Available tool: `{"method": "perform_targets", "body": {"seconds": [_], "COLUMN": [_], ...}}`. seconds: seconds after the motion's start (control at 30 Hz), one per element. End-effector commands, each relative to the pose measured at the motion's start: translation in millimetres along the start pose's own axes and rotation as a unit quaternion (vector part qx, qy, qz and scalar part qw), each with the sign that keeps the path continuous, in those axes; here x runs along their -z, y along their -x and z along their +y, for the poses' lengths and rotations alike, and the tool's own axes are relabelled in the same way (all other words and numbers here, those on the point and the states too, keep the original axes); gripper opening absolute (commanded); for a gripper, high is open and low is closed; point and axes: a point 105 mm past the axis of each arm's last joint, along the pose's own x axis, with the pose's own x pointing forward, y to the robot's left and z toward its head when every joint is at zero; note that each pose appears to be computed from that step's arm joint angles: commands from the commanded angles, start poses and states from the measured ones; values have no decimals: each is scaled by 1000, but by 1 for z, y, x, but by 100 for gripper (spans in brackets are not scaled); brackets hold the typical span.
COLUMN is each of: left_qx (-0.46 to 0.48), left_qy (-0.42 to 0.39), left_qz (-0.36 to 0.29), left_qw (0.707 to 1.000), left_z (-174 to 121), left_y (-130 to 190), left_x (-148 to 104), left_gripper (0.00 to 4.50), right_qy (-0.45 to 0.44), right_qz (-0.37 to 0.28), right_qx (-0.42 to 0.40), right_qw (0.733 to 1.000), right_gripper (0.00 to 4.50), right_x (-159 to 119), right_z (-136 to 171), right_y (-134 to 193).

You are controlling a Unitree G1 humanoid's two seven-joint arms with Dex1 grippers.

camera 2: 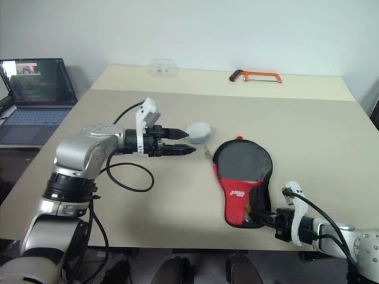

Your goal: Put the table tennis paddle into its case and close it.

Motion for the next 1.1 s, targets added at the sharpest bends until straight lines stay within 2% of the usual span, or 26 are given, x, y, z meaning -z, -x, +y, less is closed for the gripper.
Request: {"method": "perform_targets", "body": {"seconds": [0.03, 0.3, 0.33, 0.37, 0.53, 0.67, 0.77, 0.87, 0.93, 1.0, 1.1], "left_qx": [5, 2, 3, 3, 4, 3, 3, 3, -5, -26, -54], "left_qy": [-28, -31, -31, -32, -32, -32, -32, -32, -34, -31, -24], "left_qz": [-11, -13, -13, -13, -15, -16, -16, -16, -20, -29, -43], "left_qw": [1000, 999, 999, 999, 999, 999, 999, 999, 999, 999, 997], "left_z": [-2, -1, -1, -1, -1, 0, 0, 0, 3, 9, 17], "left_y": [0, 1, 1, 1, 0, -1, -1, -1, -1, -2, -3], "left_x": [-14, -16, -16, -15, -16, -16, -16, -16, -18, -21, -26], "left_gripper": [377, 377, 377, 377, 377, 377, 377, 377, 377, 377, 377], "right_qy": [2, 29, 34, 38, 47, 114, 150, 189, 228, 278, 310], "right_qz": [3, -3, -3, -2, -3, 23, 33, 13, -67, -154, -231], "right_qx": [-6, 12, 9, 8, 23, 1, 30, 62, 112, 129, 116], "right_qw": [1000, 1000, 999, 999, 999, 993, 988, 980, 965, 939, 915], "right_gripper": [0, 0, 66, 87, 260, 382, 382, 382, 382, 382, 382], "right_x": [-3, -19, -21, -22, -28, -29, -35, -49, -86, -123, -152], "right_z": [4, 2, 3, 4, -1, 13, 2, -11, -22, -13, 10], "right_y": [-5, -3, -1, 0, 6, 24, 39, 50, 56, 59, 51]}}
